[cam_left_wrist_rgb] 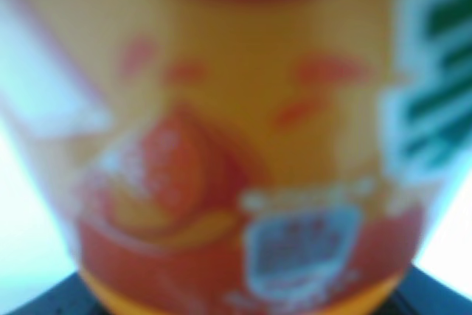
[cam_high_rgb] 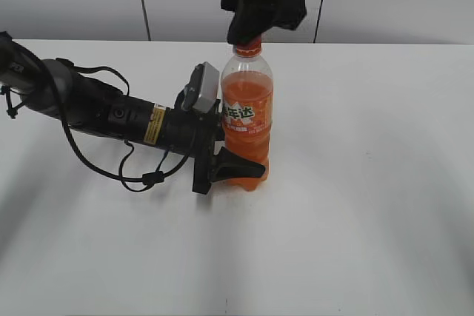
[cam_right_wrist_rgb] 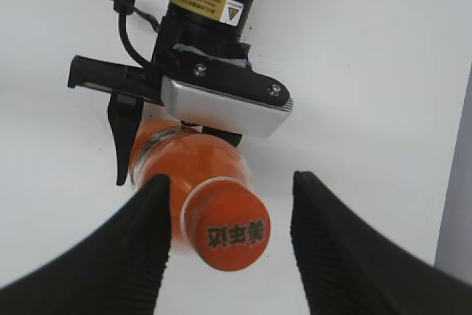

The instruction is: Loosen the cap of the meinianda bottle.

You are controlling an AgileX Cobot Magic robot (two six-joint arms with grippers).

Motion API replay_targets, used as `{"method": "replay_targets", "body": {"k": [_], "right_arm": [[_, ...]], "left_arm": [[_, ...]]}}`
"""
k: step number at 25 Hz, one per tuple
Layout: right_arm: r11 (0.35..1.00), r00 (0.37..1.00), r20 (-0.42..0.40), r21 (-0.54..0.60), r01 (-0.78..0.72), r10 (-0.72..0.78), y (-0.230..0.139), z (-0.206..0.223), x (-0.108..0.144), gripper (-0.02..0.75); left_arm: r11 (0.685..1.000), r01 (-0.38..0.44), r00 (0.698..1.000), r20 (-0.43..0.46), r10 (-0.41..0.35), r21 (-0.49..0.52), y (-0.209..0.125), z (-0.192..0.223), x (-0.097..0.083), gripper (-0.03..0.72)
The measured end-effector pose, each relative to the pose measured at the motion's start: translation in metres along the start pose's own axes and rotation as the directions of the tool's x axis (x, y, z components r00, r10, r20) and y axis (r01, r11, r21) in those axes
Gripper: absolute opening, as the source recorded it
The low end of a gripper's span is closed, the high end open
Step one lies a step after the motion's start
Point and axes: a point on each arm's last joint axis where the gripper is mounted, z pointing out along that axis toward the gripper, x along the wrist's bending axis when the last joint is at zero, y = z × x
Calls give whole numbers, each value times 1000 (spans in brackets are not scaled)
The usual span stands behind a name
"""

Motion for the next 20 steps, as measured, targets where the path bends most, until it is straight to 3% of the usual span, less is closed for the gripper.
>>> {"method": "replay_targets", "body": {"k": [4, 8, 11, 15, 18, 20], "right_arm": [[970, 970, 44, -37, -239, 241, 7, -17, -4, 398], [849, 848, 42, -65, -525, 528, 9, -23, -6, 398], [699, 699, 26, -73, -712, 715, 9, -23, -6, 398], [437, 437, 16, -76, -896, 899, 7, -23, -7, 398], [240, 237, 50, -81, -967, 970, 3, -23, -8, 398], [167, 161, 69, -89, -982, 985, 1, -23, -9, 398]], "left_arm": [[1000, 0, 1000, 0, 0, 0, 0, 0, 0, 410], [1000, -1, 1000, -1, 1, 0, 0, 0, 0, 410], [1000, -1, 1000, -1, 1, 0, 0, 0, 0, 410], [1000, -1, 1000, -2, 1, 1, 0, 0, 0, 410], [1000, -1, 1000, -2, 1, 1, 0, 0, 0, 410], [1000, -1, 1000, -2, 1, 1, 0, 0, 0, 410]]}}
